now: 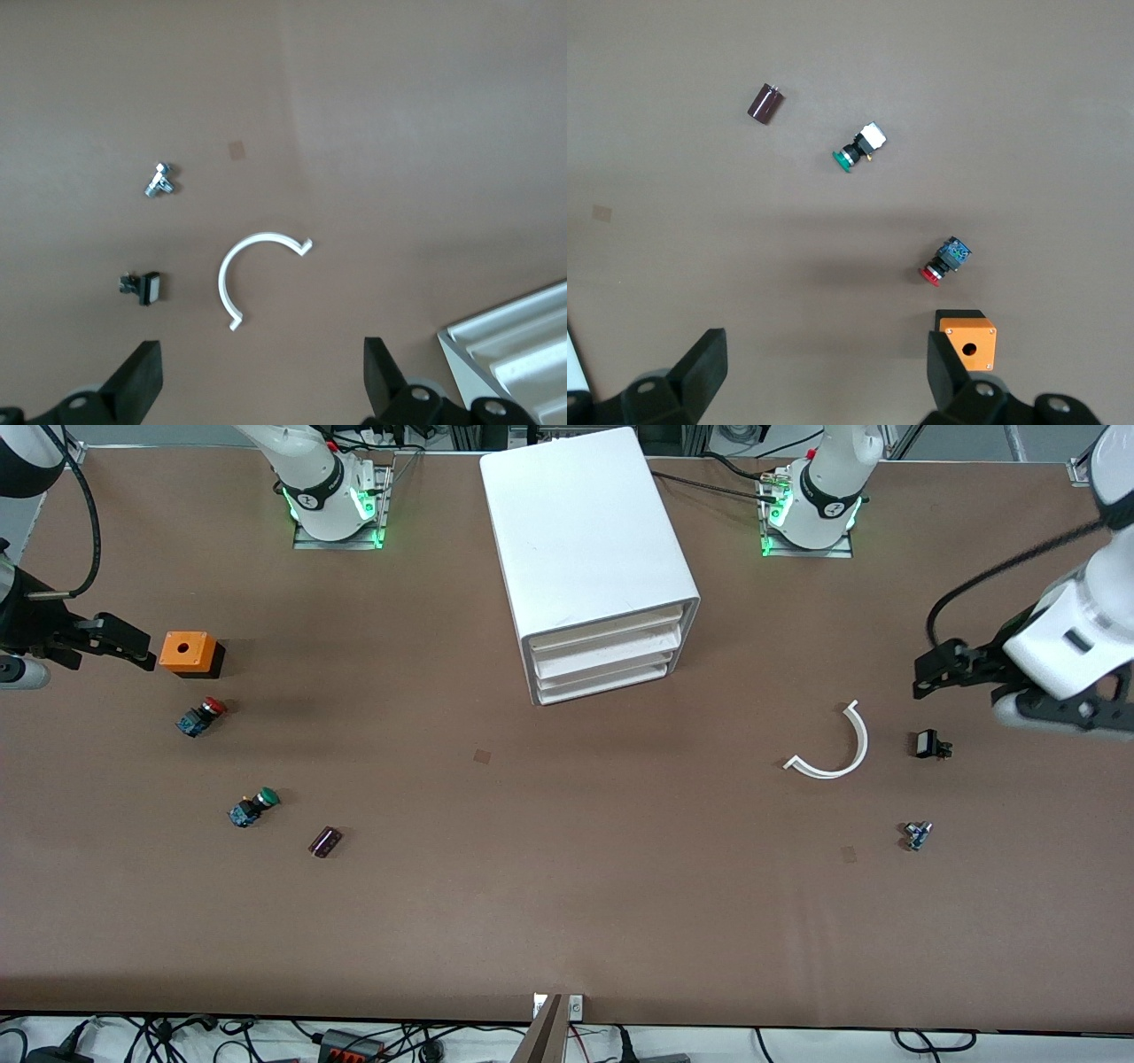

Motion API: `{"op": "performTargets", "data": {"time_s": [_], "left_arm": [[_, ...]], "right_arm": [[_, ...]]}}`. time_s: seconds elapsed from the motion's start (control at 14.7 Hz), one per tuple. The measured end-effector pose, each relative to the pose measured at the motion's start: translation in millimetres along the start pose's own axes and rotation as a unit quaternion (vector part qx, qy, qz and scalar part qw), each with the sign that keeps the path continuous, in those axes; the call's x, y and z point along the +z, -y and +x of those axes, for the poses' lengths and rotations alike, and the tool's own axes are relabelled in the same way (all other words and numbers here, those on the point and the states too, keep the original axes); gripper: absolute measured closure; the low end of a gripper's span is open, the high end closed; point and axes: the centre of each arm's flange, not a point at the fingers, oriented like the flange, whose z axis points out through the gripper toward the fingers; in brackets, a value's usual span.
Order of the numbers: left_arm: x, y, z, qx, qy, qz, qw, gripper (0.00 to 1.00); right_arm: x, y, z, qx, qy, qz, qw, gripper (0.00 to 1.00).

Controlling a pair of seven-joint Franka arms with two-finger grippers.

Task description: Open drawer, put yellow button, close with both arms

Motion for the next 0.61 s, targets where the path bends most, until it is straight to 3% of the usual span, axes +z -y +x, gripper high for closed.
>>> {"op": "performTargets", "data": {"time_s": [0.27,0.61], "left_arm": [[7,-3,-20,0.001,-0.019,0.005,1.000,0.00],[17,0,-21,-0.002,-0.011,0.005,1.000,0.00]], "right_arm": [[1,0,-1,0.000,0.001,0.000,1.000,0.00],[3,0,-1,0.000,0.003,-0.001,1.000,0.00]]}}
